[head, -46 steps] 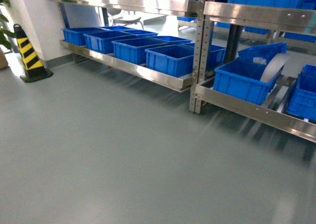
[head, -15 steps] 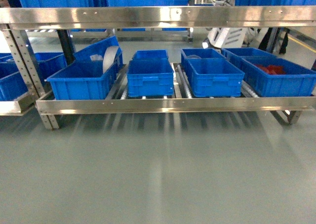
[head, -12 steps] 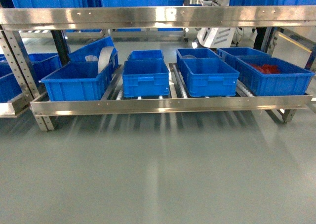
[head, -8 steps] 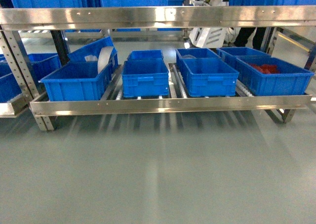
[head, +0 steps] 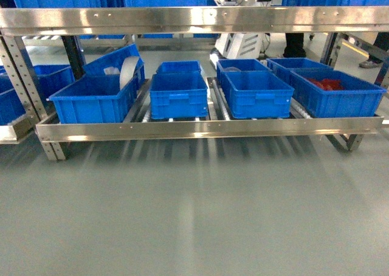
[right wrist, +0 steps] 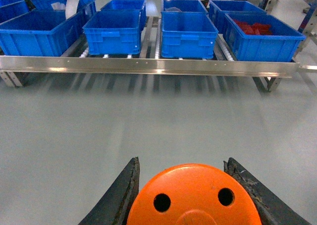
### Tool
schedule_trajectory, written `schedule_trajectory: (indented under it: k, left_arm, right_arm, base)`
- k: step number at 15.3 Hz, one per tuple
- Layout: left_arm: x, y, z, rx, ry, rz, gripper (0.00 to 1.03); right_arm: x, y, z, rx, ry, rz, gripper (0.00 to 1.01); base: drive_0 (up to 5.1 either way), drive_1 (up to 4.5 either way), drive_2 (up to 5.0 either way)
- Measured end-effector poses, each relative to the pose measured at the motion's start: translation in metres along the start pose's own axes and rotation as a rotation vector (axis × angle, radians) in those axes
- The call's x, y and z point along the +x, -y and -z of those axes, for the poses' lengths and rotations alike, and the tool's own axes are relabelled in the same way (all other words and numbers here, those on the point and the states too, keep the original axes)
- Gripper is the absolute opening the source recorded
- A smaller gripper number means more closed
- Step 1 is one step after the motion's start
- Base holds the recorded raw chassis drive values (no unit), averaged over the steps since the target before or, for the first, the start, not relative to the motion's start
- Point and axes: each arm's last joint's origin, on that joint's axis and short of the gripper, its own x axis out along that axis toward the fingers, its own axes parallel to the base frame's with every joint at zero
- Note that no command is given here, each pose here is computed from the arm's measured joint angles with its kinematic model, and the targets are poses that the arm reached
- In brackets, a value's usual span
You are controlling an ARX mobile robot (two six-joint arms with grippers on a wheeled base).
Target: Sort blue parts and orange caps into right shelf containers
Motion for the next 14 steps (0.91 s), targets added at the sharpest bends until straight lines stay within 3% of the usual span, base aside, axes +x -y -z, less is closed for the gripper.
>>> schedule_trajectory:
  k: [14]
  left_arm:
    - [0.0,0.0,0.0003,0.0,-0.003,0.0,0.44]
  right_arm:
    - [0.0,0.0,0.0003,-0.003,-0.002,0.0,0.43]
  base:
    - [0.0,0.0,0.0]
